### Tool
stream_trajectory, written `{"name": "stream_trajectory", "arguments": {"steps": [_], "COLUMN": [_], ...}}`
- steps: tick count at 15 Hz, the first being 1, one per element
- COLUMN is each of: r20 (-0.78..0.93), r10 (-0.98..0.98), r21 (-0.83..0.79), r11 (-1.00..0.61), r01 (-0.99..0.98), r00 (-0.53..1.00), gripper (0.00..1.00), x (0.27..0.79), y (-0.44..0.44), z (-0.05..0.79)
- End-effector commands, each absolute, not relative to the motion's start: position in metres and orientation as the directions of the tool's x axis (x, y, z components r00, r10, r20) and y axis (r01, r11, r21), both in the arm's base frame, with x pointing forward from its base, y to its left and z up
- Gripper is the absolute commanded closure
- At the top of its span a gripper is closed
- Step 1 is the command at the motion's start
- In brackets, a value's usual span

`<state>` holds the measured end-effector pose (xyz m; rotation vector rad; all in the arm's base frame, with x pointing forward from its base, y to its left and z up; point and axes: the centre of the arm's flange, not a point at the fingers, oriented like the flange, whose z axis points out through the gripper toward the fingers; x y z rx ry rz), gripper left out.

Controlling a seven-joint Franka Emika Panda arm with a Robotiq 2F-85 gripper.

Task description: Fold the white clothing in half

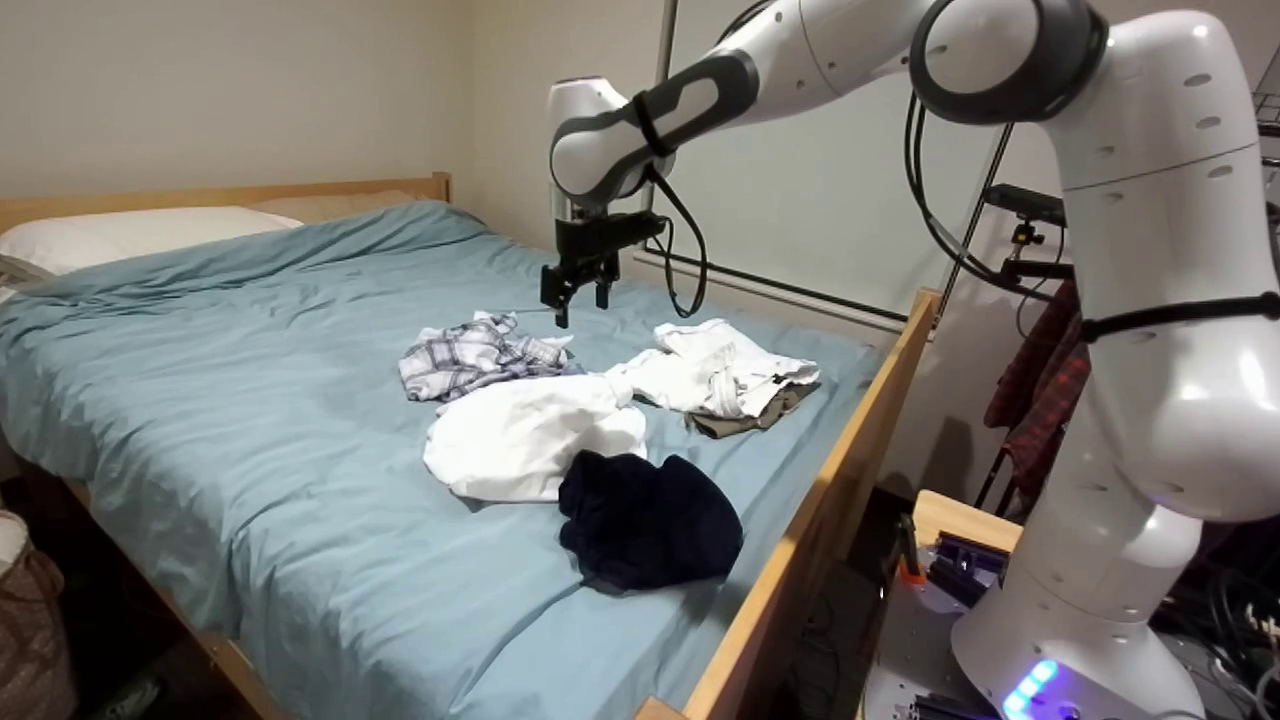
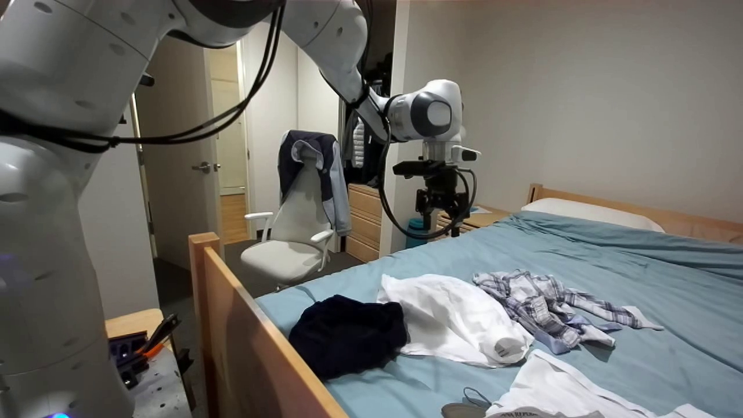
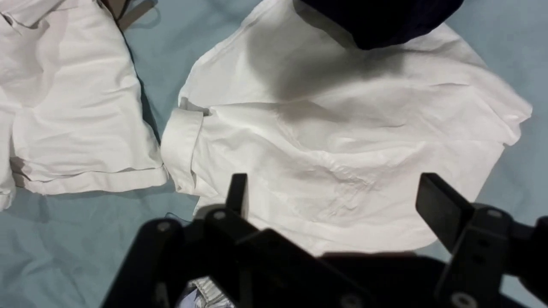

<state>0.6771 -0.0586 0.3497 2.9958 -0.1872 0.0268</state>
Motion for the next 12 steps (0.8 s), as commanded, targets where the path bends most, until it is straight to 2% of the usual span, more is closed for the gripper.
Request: {"name": "stream_trajectory", "arguments": {"steps": [1,6,12], "r20": [0.064,-0.073,-0.059], "r10": [-0.163,-0.160,-0.157], "r21": [0.105,-0.039,-0.003], "r11": [-0.980,-0.986,-0.987], "r01": [-0.169,-0.164,-0.158], "r00": [0.985,0.984,0.986], "gripper": [0.00,0.00,0.00], "x": [0.680,0.672,0.670], "y": [-0.056,-0.043,-0.040], "z": [0.349,0.352,0.343]}}
